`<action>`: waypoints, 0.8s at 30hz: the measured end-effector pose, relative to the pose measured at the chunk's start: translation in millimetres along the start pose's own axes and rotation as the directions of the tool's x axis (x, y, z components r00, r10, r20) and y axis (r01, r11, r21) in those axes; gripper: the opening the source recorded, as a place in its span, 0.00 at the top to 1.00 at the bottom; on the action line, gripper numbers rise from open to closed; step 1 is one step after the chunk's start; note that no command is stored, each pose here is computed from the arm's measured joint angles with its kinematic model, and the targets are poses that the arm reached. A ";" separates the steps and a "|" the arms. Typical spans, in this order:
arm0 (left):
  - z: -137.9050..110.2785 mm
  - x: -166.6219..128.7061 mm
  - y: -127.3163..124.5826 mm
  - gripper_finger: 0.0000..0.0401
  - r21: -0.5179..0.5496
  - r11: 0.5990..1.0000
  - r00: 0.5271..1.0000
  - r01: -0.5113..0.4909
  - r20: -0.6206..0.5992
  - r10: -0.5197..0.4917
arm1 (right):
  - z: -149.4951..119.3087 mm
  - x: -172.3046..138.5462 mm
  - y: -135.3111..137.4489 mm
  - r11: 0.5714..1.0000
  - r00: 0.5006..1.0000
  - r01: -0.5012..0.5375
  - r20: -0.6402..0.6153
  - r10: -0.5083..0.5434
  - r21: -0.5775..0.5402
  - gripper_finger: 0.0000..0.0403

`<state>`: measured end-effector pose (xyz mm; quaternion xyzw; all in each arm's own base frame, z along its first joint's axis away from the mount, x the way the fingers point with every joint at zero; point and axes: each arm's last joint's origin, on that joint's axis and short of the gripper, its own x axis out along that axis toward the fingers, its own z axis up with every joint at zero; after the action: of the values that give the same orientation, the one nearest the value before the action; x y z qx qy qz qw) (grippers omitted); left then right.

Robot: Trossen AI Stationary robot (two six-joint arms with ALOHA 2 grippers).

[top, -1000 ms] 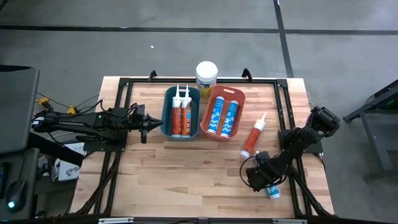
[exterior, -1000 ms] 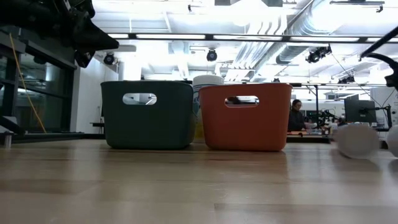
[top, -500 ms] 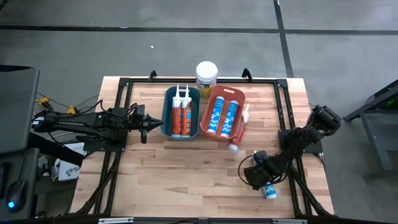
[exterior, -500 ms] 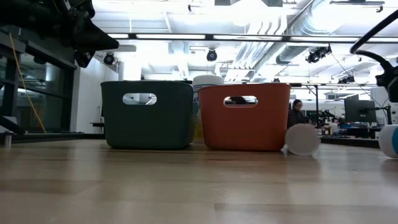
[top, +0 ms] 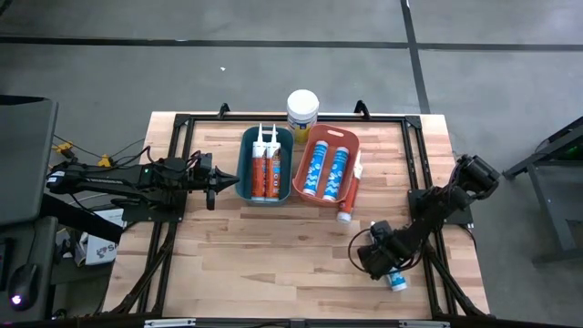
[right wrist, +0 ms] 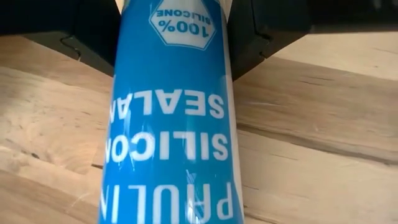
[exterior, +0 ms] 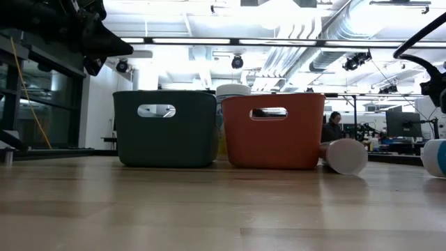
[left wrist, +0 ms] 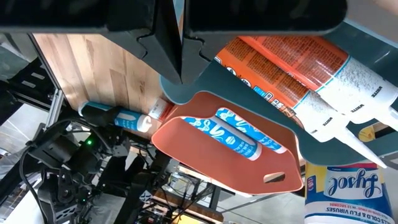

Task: Pick & place silicon tubes, Sealant and Lysol wipes
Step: Put the blue sealant into the orange bin

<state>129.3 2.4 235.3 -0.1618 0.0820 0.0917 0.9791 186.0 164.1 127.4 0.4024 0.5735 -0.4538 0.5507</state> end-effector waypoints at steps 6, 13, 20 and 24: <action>0.0 0.0 0.0 1.00 0.000 1.000 1.000 0.000 0.000 0.000 | -2.6 -3.6 1.6 0.998 1.000 -0.002 0.002 0.002 -0.056 0.47; 0.0 0.0 0.0 1.00 0.000 1.000 1.000 0.000 0.000 0.000 | -2.4 -4.1 1.3 0.997 1.000 -0.001 0.015 0.003 -0.079 0.47; 0.0 0.0 0.0 1.00 0.000 1.000 1.000 0.000 0.000 0.000 | -3.2 -4.2 1.1 0.994 1.000 -0.008 0.027 0.010 -0.106 0.47; 0.0 0.0 0.0 1.00 0.000 1.000 1.000 0.000 0.000 0.000 | -4.3 -4.3 0.5 0.993 0.999 -0.012 0.035 0.016 -0.114 0.48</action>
<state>129.3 2.4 235.3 -0.1617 0.0818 0.0917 0.9792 185.6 168.5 131.5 0.3661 0.5857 -0.4238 0.5859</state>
